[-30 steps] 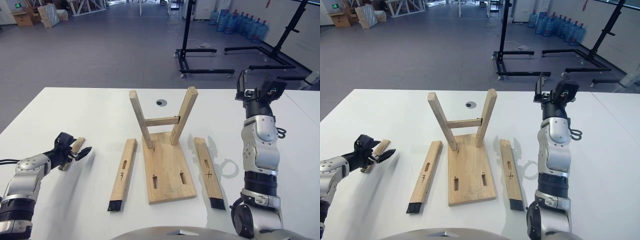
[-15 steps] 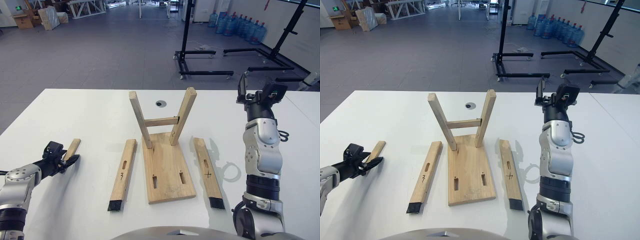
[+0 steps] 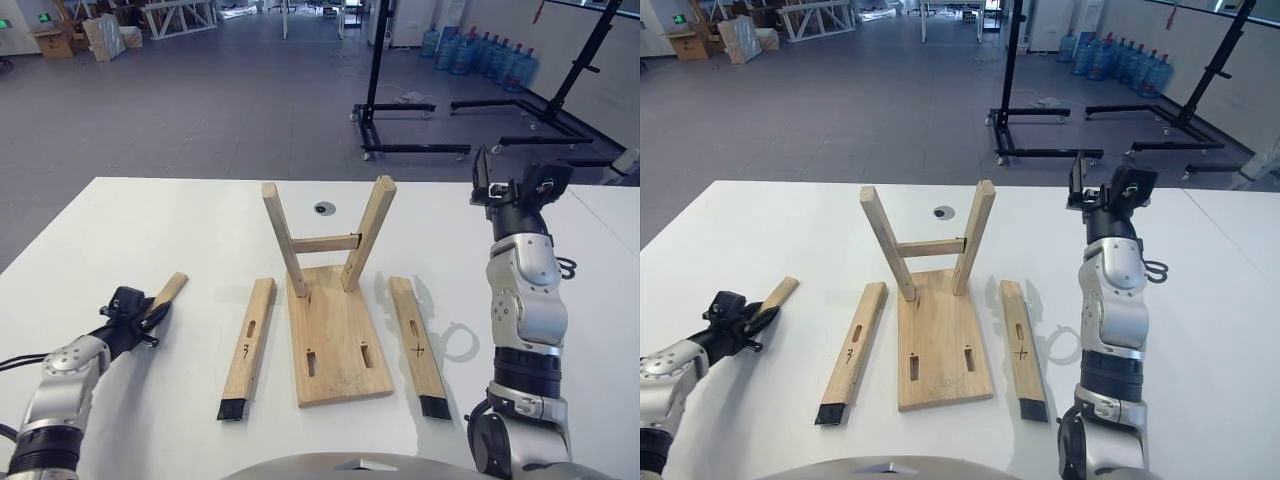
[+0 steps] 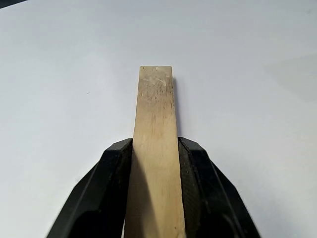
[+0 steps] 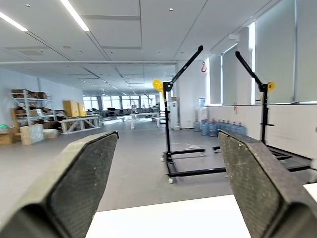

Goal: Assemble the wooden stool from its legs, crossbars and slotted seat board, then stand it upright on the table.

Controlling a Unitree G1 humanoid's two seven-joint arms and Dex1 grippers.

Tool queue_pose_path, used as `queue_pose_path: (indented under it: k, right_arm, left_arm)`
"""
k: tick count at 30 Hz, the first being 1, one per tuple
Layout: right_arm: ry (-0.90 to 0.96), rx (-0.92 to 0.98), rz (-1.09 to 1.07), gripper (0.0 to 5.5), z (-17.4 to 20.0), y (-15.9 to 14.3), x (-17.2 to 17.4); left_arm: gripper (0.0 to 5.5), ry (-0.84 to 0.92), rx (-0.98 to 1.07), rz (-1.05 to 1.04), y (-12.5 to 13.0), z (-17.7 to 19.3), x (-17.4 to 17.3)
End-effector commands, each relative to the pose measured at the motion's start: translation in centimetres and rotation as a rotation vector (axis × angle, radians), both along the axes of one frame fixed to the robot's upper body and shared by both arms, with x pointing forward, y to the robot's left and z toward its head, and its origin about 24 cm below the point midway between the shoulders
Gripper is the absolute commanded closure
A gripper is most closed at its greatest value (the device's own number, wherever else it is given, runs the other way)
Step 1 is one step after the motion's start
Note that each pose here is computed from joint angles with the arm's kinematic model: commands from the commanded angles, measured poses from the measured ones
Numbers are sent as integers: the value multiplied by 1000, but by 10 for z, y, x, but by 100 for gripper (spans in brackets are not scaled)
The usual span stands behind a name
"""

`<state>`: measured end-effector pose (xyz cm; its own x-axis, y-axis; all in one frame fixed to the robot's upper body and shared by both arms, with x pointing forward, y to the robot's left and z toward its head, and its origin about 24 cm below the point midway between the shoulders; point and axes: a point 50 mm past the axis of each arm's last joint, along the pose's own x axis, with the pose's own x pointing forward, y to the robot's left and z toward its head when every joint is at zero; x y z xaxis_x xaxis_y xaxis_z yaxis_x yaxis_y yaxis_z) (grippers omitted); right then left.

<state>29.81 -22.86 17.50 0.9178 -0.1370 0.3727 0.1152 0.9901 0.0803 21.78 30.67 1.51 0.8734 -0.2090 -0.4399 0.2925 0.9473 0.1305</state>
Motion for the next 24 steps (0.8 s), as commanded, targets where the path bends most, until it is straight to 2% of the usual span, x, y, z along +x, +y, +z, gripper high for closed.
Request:
queue_pose_path:
  k: [1,7,8,11,14,17,19,24]
  right_arm:
    - [-25,19,61,180,9,6,5]
    - [-59,44,97,180,18,7,7]
    - [-67,63,127,180,20,9,8]
    - [-91,159,340,180,27,34,5]
    - [-75,372,571,180,29,61,-8]
    - [-48,556,873,180,31,92,-34]
    - [-11,596,998,180,29,106,-43]
    - [134,618,1122,180,10,128,-45]
  left_arm:
    - [423,-162,-63,-30,-18,18,17]
    - [423,-630,-142,-93,-38,107,41]
    - [423,-696,-166,-136,-48,125,44]
    - [423,-854,-196,-412,-101,164,50]
    - [423,-906,-185,-592,-142,174,58]
    - [423,-878,-166,-727,-170,167,58]
    - [423,-862,-169,-752,-178,159,56]
    - [423,-833,-196,-768,-186,151,54]
